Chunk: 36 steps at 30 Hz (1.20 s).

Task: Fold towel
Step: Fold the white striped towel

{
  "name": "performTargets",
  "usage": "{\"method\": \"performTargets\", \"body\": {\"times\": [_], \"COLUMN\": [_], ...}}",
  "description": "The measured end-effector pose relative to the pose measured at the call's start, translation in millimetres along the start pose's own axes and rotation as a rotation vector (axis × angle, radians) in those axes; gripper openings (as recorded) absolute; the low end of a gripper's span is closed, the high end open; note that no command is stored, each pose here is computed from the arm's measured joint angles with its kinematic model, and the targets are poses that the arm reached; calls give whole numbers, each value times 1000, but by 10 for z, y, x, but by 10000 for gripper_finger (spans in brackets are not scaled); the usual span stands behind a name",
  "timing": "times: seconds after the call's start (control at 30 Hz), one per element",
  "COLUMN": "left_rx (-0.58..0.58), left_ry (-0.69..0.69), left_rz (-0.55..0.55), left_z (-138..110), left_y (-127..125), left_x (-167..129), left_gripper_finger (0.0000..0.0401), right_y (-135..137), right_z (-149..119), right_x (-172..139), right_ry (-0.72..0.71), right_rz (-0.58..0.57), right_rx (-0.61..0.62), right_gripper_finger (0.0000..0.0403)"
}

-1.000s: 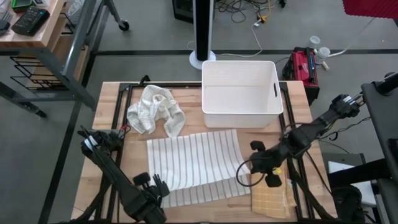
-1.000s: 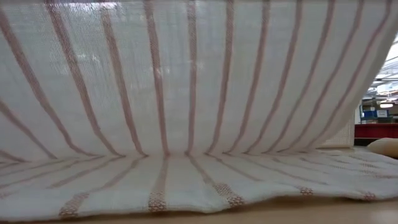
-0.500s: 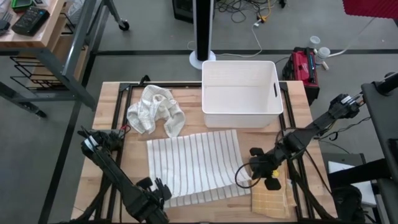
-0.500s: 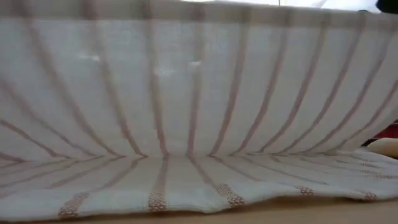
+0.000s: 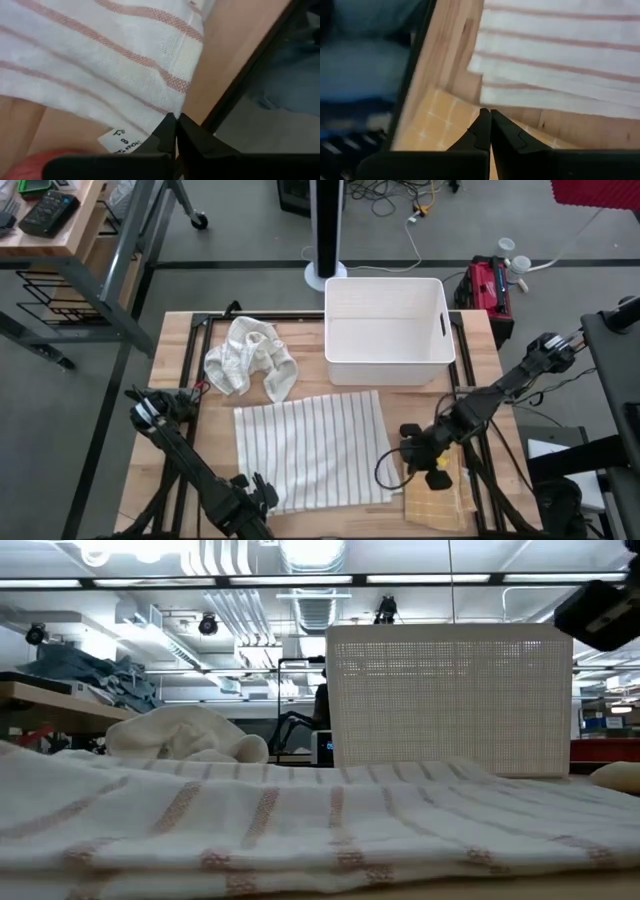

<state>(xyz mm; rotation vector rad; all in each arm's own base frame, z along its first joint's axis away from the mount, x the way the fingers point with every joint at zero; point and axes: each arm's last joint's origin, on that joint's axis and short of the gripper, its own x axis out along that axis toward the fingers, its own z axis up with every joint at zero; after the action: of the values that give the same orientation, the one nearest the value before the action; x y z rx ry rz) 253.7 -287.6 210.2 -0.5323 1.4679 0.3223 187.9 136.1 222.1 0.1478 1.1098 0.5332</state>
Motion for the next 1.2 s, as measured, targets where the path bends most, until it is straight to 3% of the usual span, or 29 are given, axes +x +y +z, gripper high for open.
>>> {"method": "performTargets", "body": {"times": [0.17,0.33,0.7,0.93,1.2], "left_rx": [-9,-3,-22,-102,-136], "left_ry": [-4,-7,-67,-100,-126], "left_rz": [-13,0,53,91,84], "left_z": [1,-2,23,50,59], "left_y": [1,25,74,115,109], "left_x": [43,78,82,82,82], "left_gripper_finger": [0,0,0,0,0], "right_y": [107,152,266,232,175], "right_z": [-33,87,368,330,294], "right_x": [334,644,960,1171,1308], "right_ry": [75,78,108,155,172], "right_rz": [7,-83,-81,-132,-204], "right_rx": [-148,-224,-331,-299,-218], "right_gripper_finger": [0,6,111,144,130]}}
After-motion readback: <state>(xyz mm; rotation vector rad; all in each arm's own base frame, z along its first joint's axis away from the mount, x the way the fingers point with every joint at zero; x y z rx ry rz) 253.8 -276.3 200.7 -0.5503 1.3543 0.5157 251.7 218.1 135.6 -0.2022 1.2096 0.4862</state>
